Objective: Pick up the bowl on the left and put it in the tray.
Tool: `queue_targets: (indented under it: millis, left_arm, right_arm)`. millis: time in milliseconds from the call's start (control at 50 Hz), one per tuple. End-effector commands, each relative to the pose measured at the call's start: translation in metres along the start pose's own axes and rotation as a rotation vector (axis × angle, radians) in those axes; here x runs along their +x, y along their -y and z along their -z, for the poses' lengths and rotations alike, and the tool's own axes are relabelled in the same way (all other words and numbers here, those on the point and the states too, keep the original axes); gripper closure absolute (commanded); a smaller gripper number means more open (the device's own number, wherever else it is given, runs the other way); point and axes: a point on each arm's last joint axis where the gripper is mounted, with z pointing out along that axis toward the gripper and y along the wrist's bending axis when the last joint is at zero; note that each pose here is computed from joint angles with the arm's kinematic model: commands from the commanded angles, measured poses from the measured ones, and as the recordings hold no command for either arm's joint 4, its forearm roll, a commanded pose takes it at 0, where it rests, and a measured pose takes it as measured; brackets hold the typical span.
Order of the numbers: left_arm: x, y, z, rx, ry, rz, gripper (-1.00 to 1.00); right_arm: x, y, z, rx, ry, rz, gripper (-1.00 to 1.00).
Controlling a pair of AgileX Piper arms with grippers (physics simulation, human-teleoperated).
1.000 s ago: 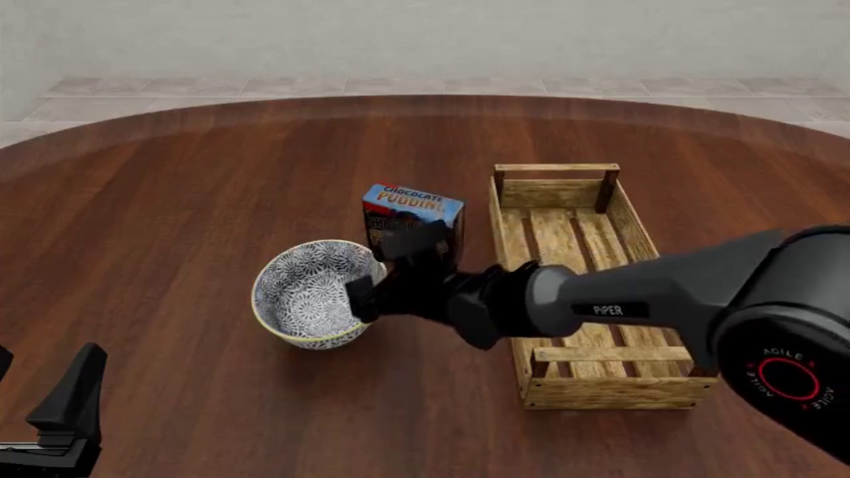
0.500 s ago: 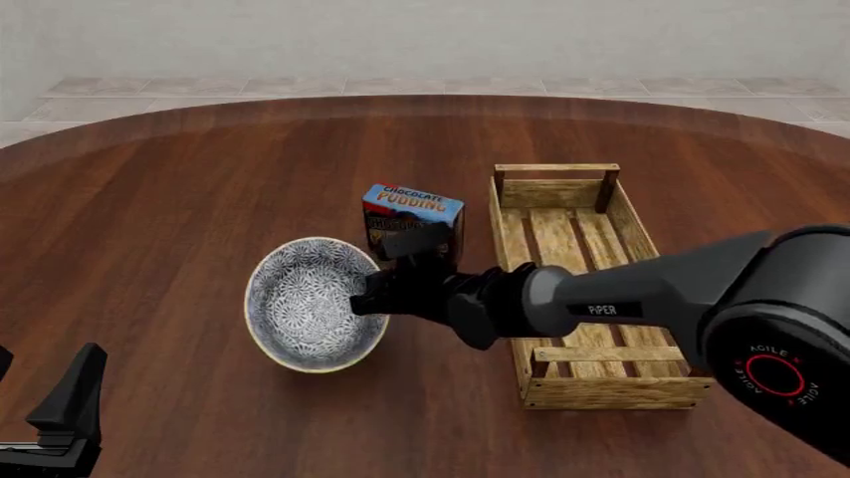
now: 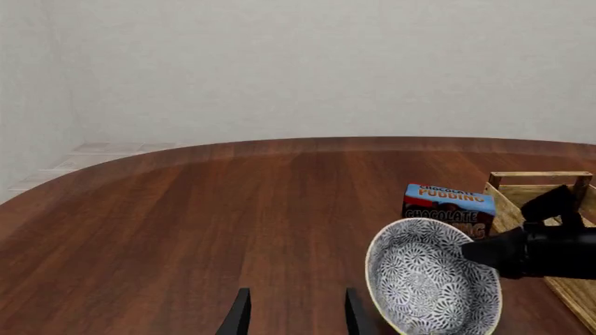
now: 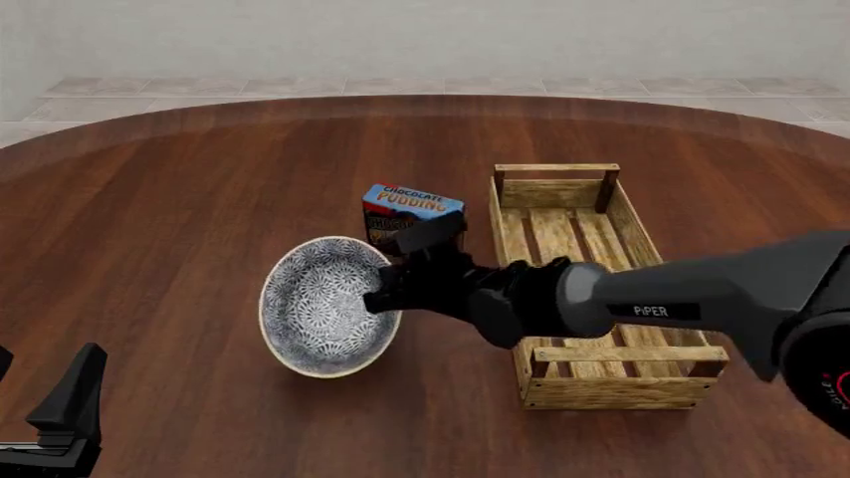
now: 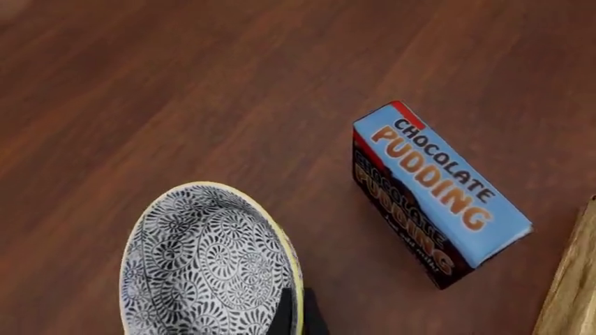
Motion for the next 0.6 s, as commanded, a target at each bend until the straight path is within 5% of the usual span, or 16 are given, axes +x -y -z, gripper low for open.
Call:
queue_targets:
  millis: [20,600]
  left_arm:
    - [0.000,0.000,0.000,0.000,0.000,0.000,-1.00]
    - [0.000,0.000,0.000,0.000,0.000,0.000,-1.00]
  right_arm:
    - [-0.010,0.003,0.028,0.002,0.032,0.054,1.00]
    - [-0.024,-0.006,0.066,-0.021,0.085,0.081,1.00]
